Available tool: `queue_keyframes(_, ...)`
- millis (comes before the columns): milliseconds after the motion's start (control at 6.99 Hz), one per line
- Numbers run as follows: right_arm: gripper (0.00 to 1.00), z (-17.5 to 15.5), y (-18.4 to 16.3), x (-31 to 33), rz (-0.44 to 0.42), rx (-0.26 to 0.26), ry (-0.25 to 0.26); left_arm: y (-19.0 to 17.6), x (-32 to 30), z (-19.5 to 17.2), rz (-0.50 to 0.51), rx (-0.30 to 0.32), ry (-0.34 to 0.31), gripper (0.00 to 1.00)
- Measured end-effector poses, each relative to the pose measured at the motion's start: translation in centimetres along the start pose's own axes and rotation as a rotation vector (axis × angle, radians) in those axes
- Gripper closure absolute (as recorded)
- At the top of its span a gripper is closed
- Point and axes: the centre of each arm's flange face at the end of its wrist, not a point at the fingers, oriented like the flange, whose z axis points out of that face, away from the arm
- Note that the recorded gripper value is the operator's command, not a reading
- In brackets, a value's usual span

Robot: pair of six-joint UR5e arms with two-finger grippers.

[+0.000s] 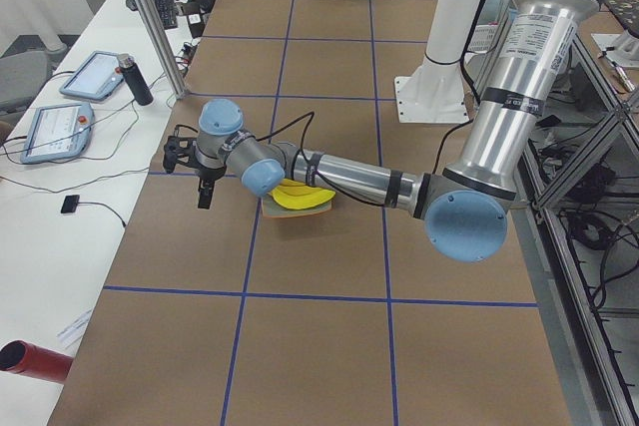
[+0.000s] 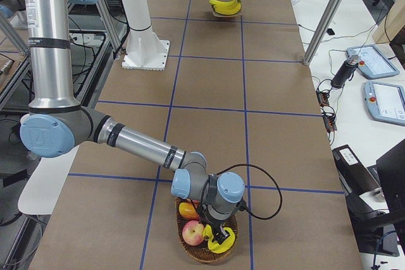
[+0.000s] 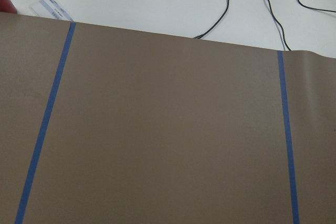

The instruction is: Transfer all bananas from basket to plate

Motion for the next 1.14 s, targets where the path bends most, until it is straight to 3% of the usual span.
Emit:
queue_keyframes(143,0.24,0.1,0.1,0.0,-0.001,-0.003,-0.001,0.0,0.0,0.0,0.0,-0.001,0.001,0.0)
queue_keyframes(572,0.95,0.2,0.1,0.0,0.004,-0.008,-0.001,0.0,0.1,-0.1,0.0,-0.001,0.003,0.0)
queue_keyframes(716,1.0,0.1,0.0,0.1,0.003,-0.007,0.0,0.0,0.2,-0.1,0.001,-0.001,0.005,0.0)
queue_keyframes(1145,1.0,-1.2,-1.3,0.1,-0.005,0.014,0.011,-0.1,0.3,-0.2,0.003,0.0,0.007,0.0)
